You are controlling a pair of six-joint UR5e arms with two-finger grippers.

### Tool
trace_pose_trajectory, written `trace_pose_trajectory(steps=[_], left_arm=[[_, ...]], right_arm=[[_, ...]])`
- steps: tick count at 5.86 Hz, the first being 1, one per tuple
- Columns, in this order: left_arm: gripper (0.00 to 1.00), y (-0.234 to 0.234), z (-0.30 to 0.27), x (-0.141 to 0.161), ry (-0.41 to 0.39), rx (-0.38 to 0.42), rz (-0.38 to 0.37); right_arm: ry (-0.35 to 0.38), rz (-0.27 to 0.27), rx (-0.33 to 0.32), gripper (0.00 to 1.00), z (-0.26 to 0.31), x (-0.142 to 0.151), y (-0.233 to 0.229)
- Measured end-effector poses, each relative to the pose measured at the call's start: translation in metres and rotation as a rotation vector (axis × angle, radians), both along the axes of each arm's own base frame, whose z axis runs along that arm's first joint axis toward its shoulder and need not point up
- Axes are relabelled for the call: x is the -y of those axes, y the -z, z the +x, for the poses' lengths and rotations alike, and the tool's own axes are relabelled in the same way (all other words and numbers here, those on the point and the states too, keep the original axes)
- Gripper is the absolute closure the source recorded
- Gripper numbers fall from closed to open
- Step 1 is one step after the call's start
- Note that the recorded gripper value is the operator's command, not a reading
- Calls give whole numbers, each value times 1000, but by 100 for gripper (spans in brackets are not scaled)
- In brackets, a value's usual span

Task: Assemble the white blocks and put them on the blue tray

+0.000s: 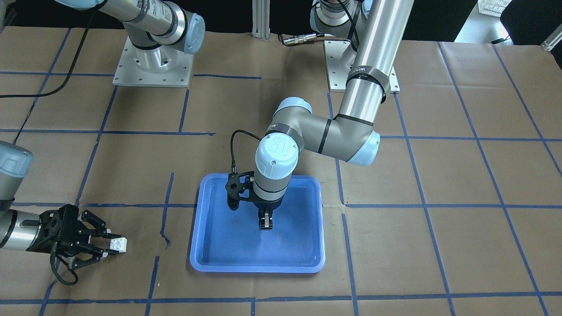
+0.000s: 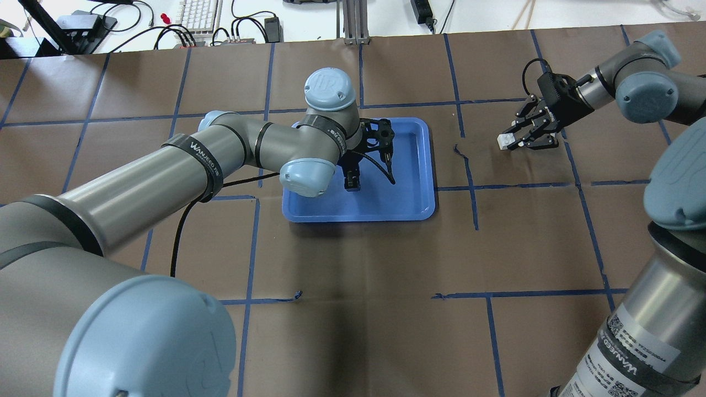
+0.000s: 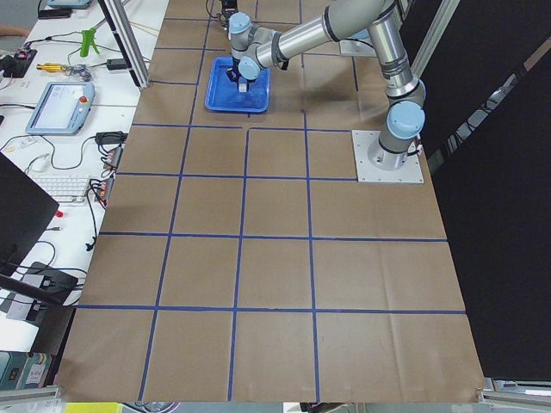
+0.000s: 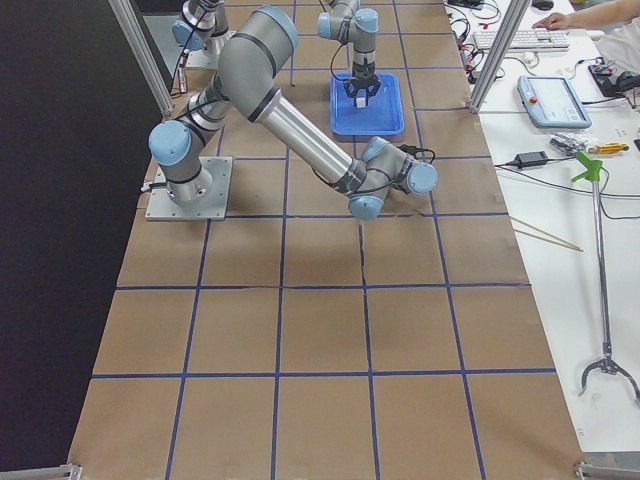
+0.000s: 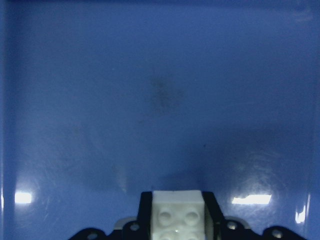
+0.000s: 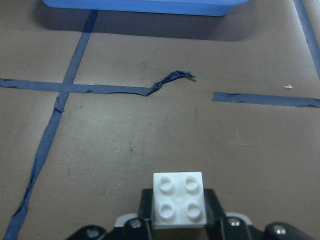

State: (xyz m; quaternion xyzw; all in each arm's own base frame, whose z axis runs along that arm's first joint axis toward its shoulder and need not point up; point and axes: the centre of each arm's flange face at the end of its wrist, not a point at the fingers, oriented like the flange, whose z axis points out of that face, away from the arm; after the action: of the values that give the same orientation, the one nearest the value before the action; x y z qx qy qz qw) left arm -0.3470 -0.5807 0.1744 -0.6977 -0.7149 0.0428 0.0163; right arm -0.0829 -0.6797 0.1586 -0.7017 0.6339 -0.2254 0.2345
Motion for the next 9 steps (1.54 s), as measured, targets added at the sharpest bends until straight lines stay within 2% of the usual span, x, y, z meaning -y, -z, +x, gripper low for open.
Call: trace_pose_trajectory(steps=[2, 3, 4, 5, 6, 7, 8, 9], left_arm=[[1, -21, 0, 2, 4, -7, -36], [1, -54, 4, 2, 0, -7, -48], [1, -96, 22, -3, -14, 2, -30], [1, -147, 50, -15, -36, 13, 4], [1, -201, 77, -36, -61, 21, 31], [1, -244, 108, -57, -100, 28, 60], [1, -277, 137, -74, -149, 30, 77], [1, -293, 149, -82, -193, 30, 64]], right_arm=[[41, -19, -28, 75, -1, 7, -45], [52, -19, -33, 75, 4, 1, -67], [53, -16, -27, 75, 13, -10, -79], [60, -6, 8, 74, 32, -28, -85], [64, 5, 46, 74, 64, -49, -87], [58, 9, 53, 74, 99, -64, -83], [65, 4, 41, 74, 143, -73, -80], [96, -3, 27, 74, 192, -80, -76]])
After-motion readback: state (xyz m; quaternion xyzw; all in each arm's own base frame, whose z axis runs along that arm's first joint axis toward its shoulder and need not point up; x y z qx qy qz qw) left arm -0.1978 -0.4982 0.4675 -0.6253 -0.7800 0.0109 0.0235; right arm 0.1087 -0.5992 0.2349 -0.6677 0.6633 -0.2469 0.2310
